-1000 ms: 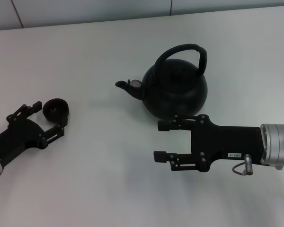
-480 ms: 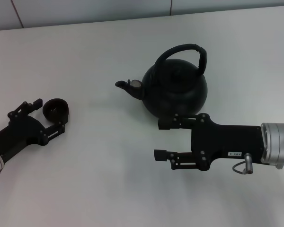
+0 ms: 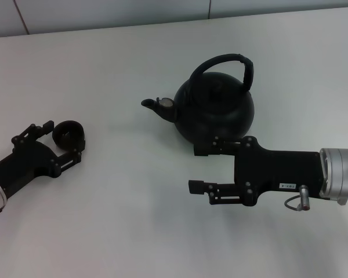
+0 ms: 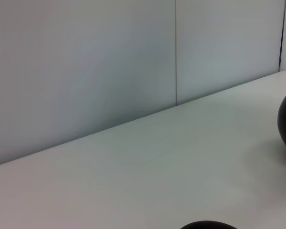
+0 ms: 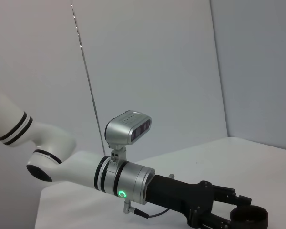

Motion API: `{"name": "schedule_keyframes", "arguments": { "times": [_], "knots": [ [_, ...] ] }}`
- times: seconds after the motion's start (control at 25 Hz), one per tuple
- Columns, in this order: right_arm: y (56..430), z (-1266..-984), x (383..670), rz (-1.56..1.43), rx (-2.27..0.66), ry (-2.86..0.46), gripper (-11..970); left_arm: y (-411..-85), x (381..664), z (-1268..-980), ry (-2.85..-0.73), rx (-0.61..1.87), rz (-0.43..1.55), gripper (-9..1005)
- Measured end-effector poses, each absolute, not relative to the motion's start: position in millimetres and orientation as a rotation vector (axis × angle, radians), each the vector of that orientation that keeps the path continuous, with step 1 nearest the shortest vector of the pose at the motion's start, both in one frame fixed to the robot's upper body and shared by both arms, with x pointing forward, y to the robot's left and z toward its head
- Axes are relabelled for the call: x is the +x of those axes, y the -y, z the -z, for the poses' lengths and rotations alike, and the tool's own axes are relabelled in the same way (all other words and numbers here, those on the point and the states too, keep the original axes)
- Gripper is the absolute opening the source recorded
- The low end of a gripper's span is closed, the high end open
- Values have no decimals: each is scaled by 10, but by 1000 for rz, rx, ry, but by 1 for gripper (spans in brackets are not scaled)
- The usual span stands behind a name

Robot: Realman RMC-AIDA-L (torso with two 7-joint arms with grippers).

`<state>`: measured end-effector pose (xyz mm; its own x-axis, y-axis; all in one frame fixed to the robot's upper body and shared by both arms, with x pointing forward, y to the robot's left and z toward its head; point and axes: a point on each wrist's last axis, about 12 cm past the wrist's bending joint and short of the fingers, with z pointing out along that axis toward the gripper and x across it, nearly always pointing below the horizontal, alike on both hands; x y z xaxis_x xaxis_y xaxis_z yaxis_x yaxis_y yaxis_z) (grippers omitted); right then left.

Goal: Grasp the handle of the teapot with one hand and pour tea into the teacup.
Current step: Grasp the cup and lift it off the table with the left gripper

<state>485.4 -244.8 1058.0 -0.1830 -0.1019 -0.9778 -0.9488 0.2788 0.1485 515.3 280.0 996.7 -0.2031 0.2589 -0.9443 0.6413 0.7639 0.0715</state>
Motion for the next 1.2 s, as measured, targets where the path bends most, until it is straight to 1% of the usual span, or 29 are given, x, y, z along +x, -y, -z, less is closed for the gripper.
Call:
{"name": "schedule_keyframes", "arguments": {
  "times": [0.48, 0.68, 0.92, 1.2],
  "knots": [
    [2453, -10571, 4862, -1048, -1005, -1552, 737, -2769, 5169, -9969, -1785, 704, 414, 760],
    [2453, -10570, 4862, -1049, -1005, -1552, 736, -2761, 5167, -9974, -1780, 707, 421, 683],
    [2454, -10570, 4862, -1048, -1004, -1552, 737, -2710, 5143, -10028, -1730, 719, 483, 688],
    [2447, -10568, 4859, -1051, -1008, -1552, 737, -2579, 5104, -10059, -1685, 809, 568, 693]
  ]
}}
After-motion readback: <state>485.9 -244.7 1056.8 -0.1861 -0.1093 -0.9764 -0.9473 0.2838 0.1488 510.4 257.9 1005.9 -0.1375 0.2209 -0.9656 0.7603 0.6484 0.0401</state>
